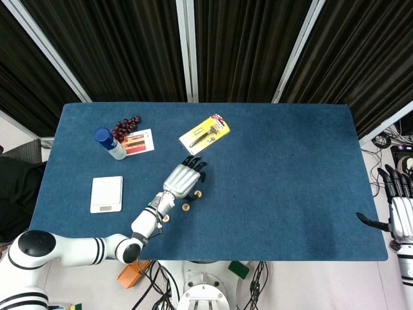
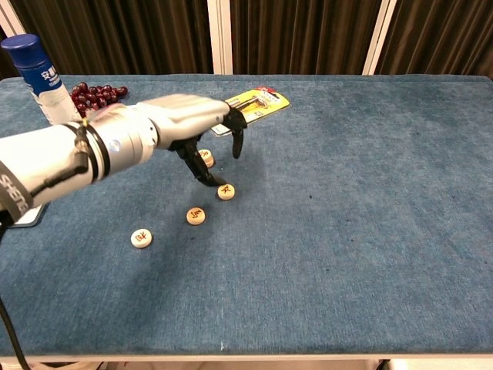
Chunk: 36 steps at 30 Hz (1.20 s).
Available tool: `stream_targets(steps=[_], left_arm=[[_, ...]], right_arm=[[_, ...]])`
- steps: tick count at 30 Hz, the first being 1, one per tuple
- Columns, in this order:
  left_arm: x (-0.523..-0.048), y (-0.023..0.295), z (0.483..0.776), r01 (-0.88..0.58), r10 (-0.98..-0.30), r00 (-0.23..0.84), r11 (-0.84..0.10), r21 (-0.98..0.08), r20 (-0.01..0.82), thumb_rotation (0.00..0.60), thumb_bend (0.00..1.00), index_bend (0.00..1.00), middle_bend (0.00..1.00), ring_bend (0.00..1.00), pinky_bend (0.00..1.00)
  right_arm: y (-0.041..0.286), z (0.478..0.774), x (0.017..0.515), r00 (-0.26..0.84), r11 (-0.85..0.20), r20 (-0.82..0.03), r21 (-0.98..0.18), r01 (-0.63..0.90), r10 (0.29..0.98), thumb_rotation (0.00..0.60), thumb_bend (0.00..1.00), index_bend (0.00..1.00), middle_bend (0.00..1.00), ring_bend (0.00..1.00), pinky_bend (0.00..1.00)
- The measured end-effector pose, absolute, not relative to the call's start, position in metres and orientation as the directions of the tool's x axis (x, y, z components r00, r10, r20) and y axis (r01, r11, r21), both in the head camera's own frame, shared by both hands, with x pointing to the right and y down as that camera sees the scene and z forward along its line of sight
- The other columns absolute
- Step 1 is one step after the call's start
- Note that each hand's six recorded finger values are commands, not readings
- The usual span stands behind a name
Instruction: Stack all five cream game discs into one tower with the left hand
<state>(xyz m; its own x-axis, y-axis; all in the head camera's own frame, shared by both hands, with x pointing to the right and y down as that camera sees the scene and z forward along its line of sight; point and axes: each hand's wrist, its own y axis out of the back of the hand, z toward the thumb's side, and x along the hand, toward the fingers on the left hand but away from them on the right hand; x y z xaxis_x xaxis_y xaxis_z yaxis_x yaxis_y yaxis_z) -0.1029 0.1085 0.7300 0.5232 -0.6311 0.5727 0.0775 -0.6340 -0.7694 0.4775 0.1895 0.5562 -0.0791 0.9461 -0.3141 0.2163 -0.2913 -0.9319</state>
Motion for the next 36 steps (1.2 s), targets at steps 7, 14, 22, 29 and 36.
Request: stream_targets(steps=[7, 14, 22, 29, 36], left_arm=[[-0.1, 0.117, 0.737, 0.12, -0.619, 0.524, -0.626, -0.771, 0.584, 0.599, 0.23, 0.41, 0.1, 0.0, 0.0], [-0.104, 0.123, 0.743, 0.137, -0.617, 0.512, -0.628, -0.766, 0.598, 0.599, 0.24, 0.42, 0.1, 0.0, 0.0], [-0.103, 0.125, 0.748, 0.138, -0.613, 0.511, -0.634, -0.761, 0.603, 0.599, 0.27, 0.44, 0.1, 0.0, 0.0], [-0.102, 0.126, 0.752, 0.139, -0.606, 0.507, -0.645, -0.752, 0.613, 0.597, 0.31, 0.46, 0.1, 0.0, 0.0], [-0.103, 0.127, 0.754, 0.143, -0.605, 0.501, -0.647, -0.749, 0.619, 0.599, 0.36, 0.49, 0.1, 0.0, 0.0]], right_arm=[[0.191, 0.556, 0.478, -0.079, -0.288, -0.312, -0.932, 0.219, 0.947, 0.6, 0.12, 0.0, 0.0, 0.0, 0.0], [0.19, 0.557, 0.478, -0.076, -0.289, -0.312, -0.932, 0.221, 0.947, 0.6, 0.12, 0.0, 0.0, 0.0, 0.0], [0.191, 0.557, 0.479, -0.078, -0.289, -0.312, -0.932, 0.219, 0.947, 0.6, 0.12, 0.0, 0.0, 0.0, 0.0], [0.191, 0.558, 0.48, -0.081, -0.292, -0.316, -0.931, 0.22, 0.945, 0.6, 0.12, 0.0, 0.0, 0.0, 0.0], [0.191, 0.559, 0.48, -0.081, -0.294, -0.318, -0.93, 0.22, 0.945, 0.6, 0.12, 0.0, 0.0, 0.0, 0.0]])
